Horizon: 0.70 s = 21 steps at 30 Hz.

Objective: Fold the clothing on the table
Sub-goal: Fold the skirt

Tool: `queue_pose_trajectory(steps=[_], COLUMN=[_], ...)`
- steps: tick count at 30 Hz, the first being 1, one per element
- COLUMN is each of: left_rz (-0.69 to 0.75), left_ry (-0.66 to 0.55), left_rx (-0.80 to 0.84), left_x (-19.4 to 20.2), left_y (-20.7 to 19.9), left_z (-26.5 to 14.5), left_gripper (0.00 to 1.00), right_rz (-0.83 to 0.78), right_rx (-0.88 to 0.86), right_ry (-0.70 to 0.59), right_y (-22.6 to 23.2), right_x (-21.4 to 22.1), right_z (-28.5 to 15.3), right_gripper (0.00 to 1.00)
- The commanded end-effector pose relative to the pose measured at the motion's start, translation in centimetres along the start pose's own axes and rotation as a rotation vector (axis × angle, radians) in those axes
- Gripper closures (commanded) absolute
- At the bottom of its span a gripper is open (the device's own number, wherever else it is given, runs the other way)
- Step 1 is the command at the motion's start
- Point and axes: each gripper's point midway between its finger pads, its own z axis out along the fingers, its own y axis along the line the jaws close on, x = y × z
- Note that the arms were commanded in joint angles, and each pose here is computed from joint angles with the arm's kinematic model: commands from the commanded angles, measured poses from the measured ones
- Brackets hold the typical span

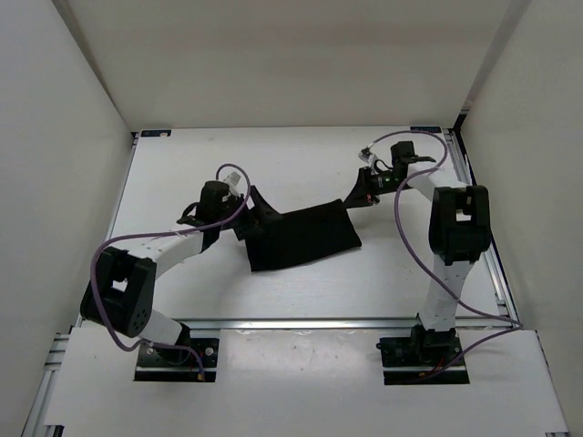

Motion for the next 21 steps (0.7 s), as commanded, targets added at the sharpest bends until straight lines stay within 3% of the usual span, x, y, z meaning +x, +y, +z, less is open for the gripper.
queue_pose_trajectory(steps=[1,6,12,16,21], left_rz=[-0.013,-0.069,-0.131,-0.134,-0.124], left_ry=[-0.063,-0.046,-0.100,-0.112,-0.126], left_rx=[0.035,0.033,0.075,0.084,0.080], left_x=[-1.6,-0.5,-1.7,-2.1,-2.2], left_y=[-1.8,-2.1,-3.0,-3.3,-3.0], left_z=[-0.1,1.9,2.1,1.6,0.9], left_gripper=[0.01,0.01,0.01,0.01,0.01], right_rz=[-0.053,0.057,0.212,0.282,0.077], right_rx=[0.013,-0.027,0.080,0.000,-0.098], right_ry=[0.143,0.299,0.319,0.319,0.205], right_y=[2.1,1.5,-3.4,-4.1,1.2], right_x=[3.8,7.7,9.6,9.5,5.5], right_z=[2.4,5.8,6.1,5.9,4.1], right_gripper=[1.00,1.00,1.00,1.00,1.00])
